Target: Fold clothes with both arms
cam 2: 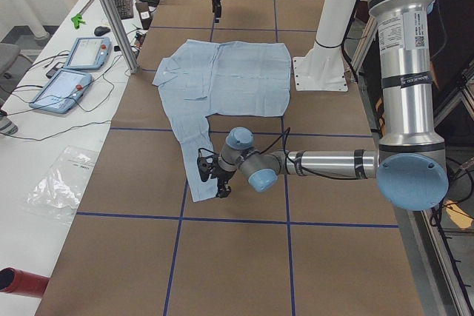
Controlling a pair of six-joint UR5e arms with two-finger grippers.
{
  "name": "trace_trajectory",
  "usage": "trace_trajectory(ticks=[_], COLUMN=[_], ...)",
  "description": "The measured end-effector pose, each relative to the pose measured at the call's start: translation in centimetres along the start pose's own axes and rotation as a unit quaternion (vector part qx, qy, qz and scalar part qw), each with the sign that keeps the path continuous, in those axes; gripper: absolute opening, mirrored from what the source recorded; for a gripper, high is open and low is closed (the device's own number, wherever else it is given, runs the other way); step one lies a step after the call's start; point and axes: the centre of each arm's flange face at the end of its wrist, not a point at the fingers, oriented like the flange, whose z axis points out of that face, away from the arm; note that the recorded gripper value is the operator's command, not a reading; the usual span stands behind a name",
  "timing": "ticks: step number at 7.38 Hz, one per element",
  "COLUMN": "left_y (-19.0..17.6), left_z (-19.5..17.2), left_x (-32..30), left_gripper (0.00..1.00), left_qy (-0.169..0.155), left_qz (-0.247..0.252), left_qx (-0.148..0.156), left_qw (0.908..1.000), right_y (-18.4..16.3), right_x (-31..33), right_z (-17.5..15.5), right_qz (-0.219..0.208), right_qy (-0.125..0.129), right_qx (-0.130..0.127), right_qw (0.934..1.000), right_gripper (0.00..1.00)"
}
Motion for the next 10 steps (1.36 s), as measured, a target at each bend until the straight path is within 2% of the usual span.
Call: trace_trajectory(ticks=[4, 10], left_y=[0.1, 0.1], left_z=[1.4, 1.8], left_x=[0.8, 0.2], left_gripper=[0.6, 0.52], left_qy=[-0.005, -0.015], left_qz=[0.006, 0.005], left_qx=[-0.002, 0.001], left_qw=[1.0, 0.9999], right_y=[0.0, 0.1], right_x=[-0.1, -0.2], right_z=[0.0, 0.0], right_qz=[-0.001, 0.0], right_qy=[0.0, 0.0], right_qx=[0.0, 0.0], right_qw=[1.0, 1.0], right_gripper=[1.0, 1.0])
